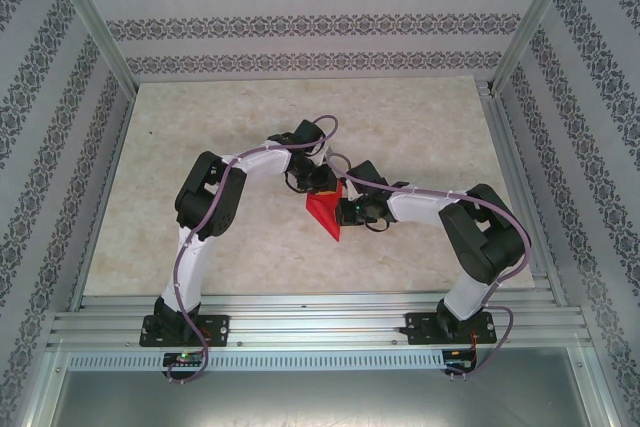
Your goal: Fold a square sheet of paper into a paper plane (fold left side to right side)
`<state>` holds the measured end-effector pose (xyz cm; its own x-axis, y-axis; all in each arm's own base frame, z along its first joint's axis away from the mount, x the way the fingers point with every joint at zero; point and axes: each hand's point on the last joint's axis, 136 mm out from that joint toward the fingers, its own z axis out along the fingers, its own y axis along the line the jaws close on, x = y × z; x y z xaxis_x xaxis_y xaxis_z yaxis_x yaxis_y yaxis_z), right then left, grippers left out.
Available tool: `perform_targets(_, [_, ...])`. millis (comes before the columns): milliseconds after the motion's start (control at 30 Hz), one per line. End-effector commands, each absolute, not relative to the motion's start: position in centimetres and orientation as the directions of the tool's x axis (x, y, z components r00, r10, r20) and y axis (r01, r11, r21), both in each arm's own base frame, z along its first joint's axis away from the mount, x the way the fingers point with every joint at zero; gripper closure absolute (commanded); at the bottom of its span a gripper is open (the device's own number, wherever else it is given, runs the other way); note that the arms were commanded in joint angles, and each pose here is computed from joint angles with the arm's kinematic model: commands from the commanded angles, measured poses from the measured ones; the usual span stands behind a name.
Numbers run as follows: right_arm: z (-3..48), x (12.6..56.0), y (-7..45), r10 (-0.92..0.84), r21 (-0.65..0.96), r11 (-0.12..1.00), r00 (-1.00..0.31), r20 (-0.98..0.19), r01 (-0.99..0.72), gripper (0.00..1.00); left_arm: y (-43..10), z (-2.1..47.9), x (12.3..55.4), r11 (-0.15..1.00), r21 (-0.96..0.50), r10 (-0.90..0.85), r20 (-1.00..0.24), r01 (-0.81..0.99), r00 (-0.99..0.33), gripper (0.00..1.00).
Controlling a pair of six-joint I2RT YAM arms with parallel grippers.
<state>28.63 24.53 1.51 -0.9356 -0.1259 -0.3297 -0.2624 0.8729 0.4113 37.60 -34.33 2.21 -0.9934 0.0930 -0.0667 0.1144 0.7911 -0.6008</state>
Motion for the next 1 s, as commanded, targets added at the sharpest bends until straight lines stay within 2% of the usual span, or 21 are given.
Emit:
perform_targets(0, [2.8,28.8,25.1,-0.125,0.422,0.862,-0.924,-0.362,-0.282,0.93,-34.1,-0.5,35.6,0.825,-0.557,0.112,-0.005,0.096,-0.994,0.82])
perform_targets(200, [2.9,29.0,25.2,-0.125,0.422,0.861,-0.923,-0.363,-0.283,0.93,-34.2,-0.5,35.6,0.824,-0.559,0.113,-0.007,0.097,-0.994,0.82])
perform_targets(633, [-0.7,27.6,24.8,-0.154,0.402,0.88,-0.952,-0.263,-0.253,0.93,-34.4,0.4,35.7,0.814,-0.572,0.115,-0.017,0.104,-0.993,0.8])
perform_targets(800, [-1.3,27.1,24.2,-0.162,0.384,0.889,-0.957,-0.242,-0.248,0.93,-33.8,3.7,37.0,0.796,-0.593,0.101,-0.067,0.121,-0.993,0.76])
perform_targets(967, [-1.6,26.9,24.1,-0.165,0.381,0.891,-0.959,-0.232,-0.246,0.93,-32.0,8.5,38.8,0.784,-0.604,0.075,-0.138,0.144,-0.988,0.65])
